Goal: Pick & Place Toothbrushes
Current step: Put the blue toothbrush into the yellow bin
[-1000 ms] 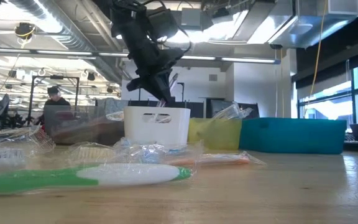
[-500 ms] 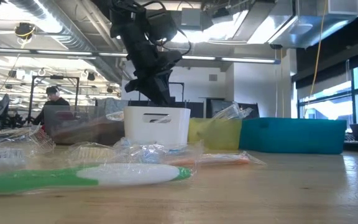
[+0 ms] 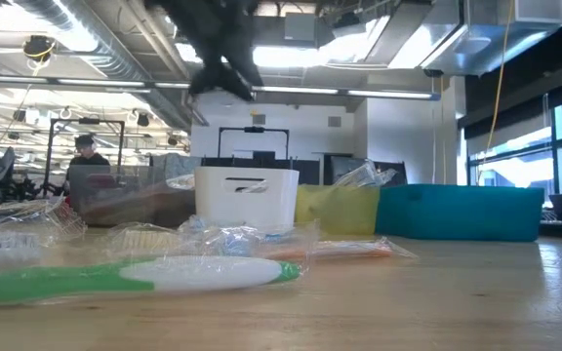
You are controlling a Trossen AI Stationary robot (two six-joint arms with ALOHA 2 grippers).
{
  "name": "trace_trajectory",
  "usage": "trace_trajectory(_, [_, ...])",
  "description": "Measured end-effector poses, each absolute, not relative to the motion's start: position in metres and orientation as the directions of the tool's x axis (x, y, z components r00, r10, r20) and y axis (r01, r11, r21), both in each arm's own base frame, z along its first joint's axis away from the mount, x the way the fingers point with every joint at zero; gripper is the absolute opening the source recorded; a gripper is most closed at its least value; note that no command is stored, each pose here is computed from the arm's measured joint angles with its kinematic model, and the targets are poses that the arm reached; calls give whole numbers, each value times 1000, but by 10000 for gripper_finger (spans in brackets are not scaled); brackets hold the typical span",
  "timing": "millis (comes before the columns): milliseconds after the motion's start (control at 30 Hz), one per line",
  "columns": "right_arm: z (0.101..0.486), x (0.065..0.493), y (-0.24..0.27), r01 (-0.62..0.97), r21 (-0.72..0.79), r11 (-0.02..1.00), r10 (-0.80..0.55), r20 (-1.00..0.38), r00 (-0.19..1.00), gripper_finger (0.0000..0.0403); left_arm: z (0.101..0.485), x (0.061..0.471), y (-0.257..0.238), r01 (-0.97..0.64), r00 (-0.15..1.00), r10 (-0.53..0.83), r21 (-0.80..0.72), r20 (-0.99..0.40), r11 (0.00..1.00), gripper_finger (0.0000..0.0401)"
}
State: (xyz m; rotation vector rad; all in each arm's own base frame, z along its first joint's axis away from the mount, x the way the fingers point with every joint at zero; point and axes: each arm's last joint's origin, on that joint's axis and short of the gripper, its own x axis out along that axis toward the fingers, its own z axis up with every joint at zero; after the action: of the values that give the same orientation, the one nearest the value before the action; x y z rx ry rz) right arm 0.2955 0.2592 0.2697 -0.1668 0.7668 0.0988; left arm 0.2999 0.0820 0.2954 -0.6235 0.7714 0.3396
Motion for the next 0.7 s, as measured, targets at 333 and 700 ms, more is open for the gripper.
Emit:
trace_trajectory(333, [270, 296, 259, -143, -105, 984, 31, -694, 719, 165, 336, 253, -5, -399, 677, 25, -338, -735, 852, 119])
trace_trajectory(700, [272, 297, 261, -146, -94, 985, 43, -680, 732, 185, 319, 222, -80, -422, 466, -49, -271, -884, 865, 106])
